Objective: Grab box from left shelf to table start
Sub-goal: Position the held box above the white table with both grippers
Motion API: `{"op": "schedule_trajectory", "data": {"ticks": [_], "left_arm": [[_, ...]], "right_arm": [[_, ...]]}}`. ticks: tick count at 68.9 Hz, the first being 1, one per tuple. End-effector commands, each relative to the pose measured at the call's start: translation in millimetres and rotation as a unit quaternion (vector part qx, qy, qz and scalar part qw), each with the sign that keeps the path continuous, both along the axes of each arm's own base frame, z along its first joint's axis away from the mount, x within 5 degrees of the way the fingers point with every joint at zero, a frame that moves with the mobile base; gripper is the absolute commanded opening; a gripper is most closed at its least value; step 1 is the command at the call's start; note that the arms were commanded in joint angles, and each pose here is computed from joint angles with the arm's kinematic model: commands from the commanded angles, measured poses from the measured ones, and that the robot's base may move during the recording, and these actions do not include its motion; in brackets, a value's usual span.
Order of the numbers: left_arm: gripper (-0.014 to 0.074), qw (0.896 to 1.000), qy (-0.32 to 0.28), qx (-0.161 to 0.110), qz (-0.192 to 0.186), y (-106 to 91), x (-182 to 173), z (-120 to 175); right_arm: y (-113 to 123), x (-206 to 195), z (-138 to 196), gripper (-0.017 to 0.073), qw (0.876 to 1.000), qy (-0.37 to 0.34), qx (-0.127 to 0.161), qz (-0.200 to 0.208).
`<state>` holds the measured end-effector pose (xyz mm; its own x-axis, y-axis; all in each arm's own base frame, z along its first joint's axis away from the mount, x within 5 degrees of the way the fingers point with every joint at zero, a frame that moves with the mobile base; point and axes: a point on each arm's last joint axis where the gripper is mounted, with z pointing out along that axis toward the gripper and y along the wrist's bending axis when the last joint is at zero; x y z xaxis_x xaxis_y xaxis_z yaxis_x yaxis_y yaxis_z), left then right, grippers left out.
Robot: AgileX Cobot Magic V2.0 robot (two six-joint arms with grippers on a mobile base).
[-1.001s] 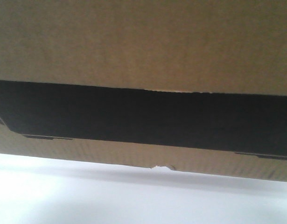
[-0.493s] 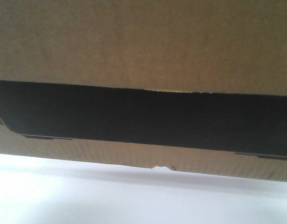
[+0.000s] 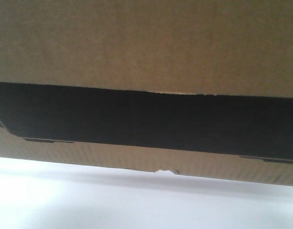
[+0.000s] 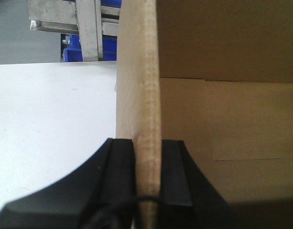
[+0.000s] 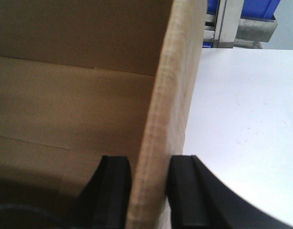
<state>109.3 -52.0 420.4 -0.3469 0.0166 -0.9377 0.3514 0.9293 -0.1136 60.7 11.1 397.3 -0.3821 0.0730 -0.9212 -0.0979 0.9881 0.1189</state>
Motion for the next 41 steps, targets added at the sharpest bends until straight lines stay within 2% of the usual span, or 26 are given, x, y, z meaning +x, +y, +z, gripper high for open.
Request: {"op": "schedule_trajectory", "data": {"ticks": [1,28,41], "left_arm": [[-0.0104,0.991,-0.082,-0.097,-0.036,-5.6,-7,31],[-0.0104,0.991,-0.083,-0.097,-0.037,-6.8,-5,31],[-0.0104,0.992,-0.078,-0.096,-0.035,-6.0,-6,32]], "right_arm": [[2,1,23,0.0057,0.996,-0.086,0.022,0.006],[2,1,23,0.0057,0.996,-0.083,0.024,0.007],[4,14,29,0.0057,0.998,-0.052,0.022,0.010]]}}
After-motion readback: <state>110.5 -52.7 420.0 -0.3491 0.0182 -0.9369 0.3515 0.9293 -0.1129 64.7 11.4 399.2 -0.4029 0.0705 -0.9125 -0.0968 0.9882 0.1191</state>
